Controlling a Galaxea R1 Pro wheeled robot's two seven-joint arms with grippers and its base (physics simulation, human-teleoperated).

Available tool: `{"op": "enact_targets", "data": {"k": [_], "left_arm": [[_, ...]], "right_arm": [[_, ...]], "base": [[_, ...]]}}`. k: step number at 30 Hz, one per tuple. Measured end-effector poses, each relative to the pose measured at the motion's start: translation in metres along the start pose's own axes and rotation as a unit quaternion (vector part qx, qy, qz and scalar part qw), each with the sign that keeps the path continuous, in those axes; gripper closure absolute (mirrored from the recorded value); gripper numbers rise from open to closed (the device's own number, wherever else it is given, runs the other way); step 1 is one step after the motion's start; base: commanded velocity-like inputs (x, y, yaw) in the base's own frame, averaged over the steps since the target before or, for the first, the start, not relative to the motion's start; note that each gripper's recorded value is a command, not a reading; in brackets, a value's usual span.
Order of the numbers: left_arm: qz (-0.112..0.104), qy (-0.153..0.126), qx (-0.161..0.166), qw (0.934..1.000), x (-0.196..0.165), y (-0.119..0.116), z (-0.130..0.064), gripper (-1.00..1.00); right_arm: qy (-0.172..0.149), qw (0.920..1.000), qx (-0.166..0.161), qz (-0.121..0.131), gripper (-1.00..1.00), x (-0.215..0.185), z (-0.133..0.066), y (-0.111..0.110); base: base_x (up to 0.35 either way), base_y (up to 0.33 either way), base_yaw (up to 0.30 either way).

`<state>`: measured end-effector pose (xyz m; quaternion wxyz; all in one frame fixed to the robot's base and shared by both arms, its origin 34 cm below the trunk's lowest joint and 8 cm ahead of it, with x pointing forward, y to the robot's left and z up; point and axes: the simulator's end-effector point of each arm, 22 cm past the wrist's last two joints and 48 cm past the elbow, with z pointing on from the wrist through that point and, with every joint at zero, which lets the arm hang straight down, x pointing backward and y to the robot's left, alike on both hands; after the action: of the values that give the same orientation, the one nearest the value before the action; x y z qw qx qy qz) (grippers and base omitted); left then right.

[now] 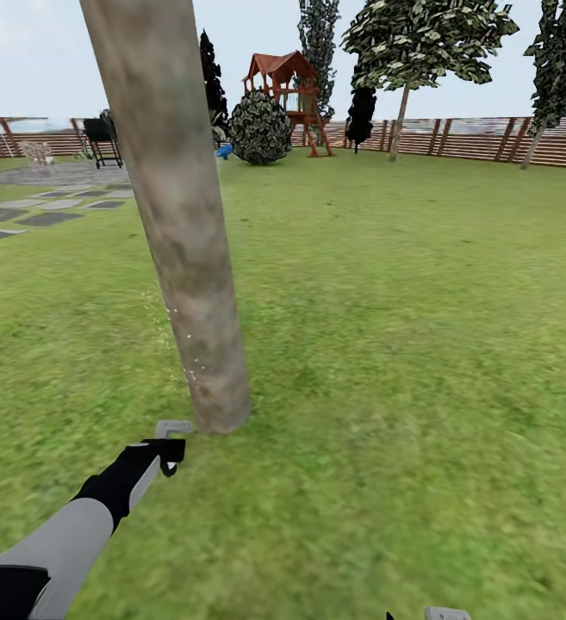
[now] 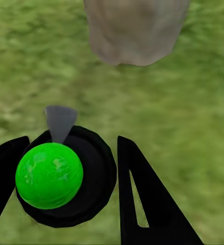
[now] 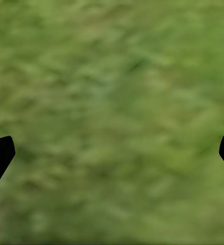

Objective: In the garden, pick up the pesticide atomizer on the floor and spray pesticide onto both trees until each tree trunk is fully covered.

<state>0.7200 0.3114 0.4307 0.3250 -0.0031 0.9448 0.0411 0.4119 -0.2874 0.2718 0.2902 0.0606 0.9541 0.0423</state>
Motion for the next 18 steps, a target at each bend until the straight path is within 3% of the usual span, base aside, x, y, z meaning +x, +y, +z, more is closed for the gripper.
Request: {"op": "enact_targets", "data": {"k": [3, 5, 8, 14, 18], "left_arm": [[0.001, -0.016, 0.002, 0.9999, -0.022, -0.002, -0.004, 1.00], [0.004, -0.007, 0.006, 1.0000, -0.040, -0.007, -0.013, 1.00], [0.008, -0.031, 0.007, 0.9995, -0.075, -0.006, -0.027, 1.00], [0.009, -0.037, -0.021, 0.9991, -0.085, 0.013, -0.031, 1.00], [0.003, -0.032, -0.012, 0.9994, -0.084, 0.001, -0.031, 1.00]], "right_arm": [[0.000, 1.0000, 0.000, 0.000, -1.00, 0.000, 0.000, 0.000], [0.000, 1.0000, 0.000, 0.000, -1.00, 0.000, 0.000, 0.000], [0.000, 1.0000, 0.000, 0.000, -1.00, 0.000, 0.000, 0.000], [0.000, 1.0000, 0.000, 0.000, -1.00, 0.000, 0.000, 0.000], [-0.001, 1.0000, -0.002, 0.002, -1.00, 0.000, 0.001, 0.004]], "base": [[0.000, 0.000, 0.000], [0.000, 0.000, 0.000], [0.000, 0.000, 0.000], [0.000, 0.000, 0.000], [0.000, 0.000, 0.000]]}}
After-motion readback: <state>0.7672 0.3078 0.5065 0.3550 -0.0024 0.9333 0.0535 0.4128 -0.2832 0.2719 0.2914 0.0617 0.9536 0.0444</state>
